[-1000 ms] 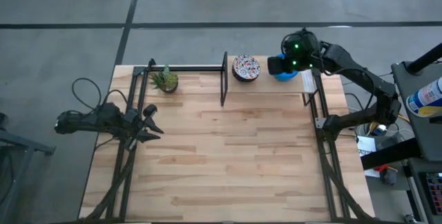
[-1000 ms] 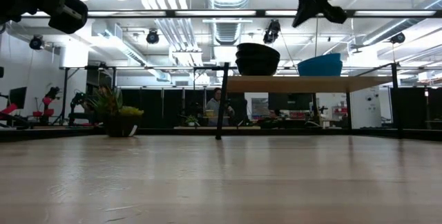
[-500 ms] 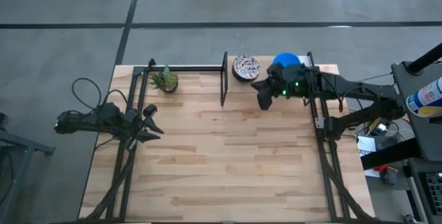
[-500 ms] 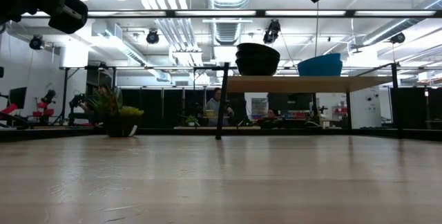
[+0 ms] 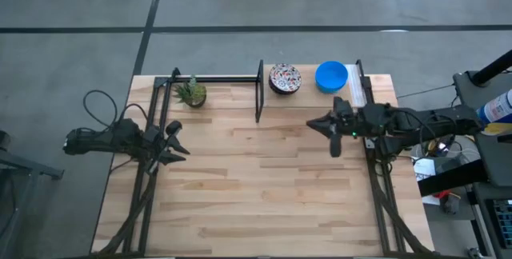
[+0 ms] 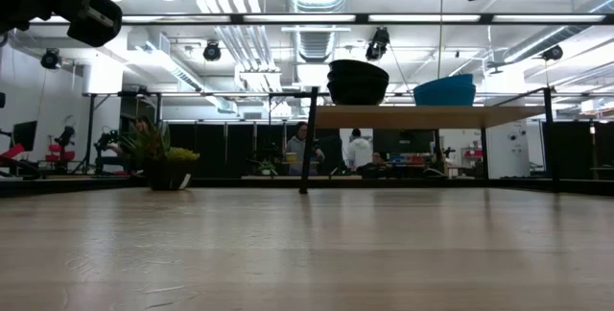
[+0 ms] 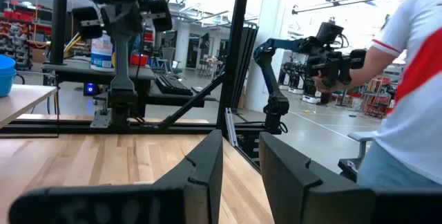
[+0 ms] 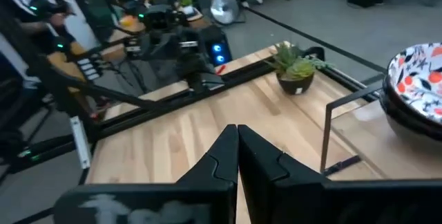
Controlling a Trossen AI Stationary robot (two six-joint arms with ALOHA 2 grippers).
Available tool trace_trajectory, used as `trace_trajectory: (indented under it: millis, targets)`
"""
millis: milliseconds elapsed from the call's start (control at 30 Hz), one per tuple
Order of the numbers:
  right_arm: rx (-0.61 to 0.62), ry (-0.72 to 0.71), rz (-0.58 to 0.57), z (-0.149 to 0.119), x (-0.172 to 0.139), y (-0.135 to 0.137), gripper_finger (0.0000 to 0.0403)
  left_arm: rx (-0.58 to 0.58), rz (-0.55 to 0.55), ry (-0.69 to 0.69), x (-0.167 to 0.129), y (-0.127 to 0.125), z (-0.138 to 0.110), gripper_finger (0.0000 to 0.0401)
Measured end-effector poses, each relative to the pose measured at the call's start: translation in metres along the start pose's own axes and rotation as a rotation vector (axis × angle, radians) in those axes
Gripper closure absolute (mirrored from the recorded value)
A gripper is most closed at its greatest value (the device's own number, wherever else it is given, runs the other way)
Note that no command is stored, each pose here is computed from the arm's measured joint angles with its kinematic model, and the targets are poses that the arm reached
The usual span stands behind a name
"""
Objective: Pick & Place Mini bowls
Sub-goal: Return to Home Position
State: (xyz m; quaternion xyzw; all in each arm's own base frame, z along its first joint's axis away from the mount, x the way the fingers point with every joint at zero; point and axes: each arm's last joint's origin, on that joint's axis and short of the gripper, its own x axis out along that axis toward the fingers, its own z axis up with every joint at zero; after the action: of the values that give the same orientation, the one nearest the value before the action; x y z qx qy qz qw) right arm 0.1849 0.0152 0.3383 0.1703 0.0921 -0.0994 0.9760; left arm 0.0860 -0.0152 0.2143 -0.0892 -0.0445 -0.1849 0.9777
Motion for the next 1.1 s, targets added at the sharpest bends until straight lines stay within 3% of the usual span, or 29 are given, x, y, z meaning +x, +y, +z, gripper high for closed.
trace_trajectory:
  millis: [367, 533, 667, 833, 1100]
  targets:
    - [-0.085, -0.03, 0.167, -0.037, -0.04, -0.003, 0.0394, 0.0, 0.0, 0.0, 0.0, 0.0, 0.0, 0.0311]
    - [-0.128, -0.02, 0.162, -0.055, -0.046, -0.015, 0.0394, 0.0, 0.0, 0.0, 0.0, 0.0, 0.0, 0.0311]
    - [-0.013, 0.009, 0.186, -0.069, -0.044, -0.019, 0.0394, 0.0, 0.0, 0.0, 0.0, 0.0, 0.0, 0.0311]
    - [0.011, -0.025, 0.149, -0.085, -0.04, -0.026, 0.0394, 0.0, 0.0, 0.0, 0.0, 0.0, 0.0, 0.0311]
    - [-0.047, -0.129, 0.181, -0.099, -0.05, -0.037, 0.0394, 0.0, 0.0, 0.0, 0.0, 0.0, 0.0, 0.0311]
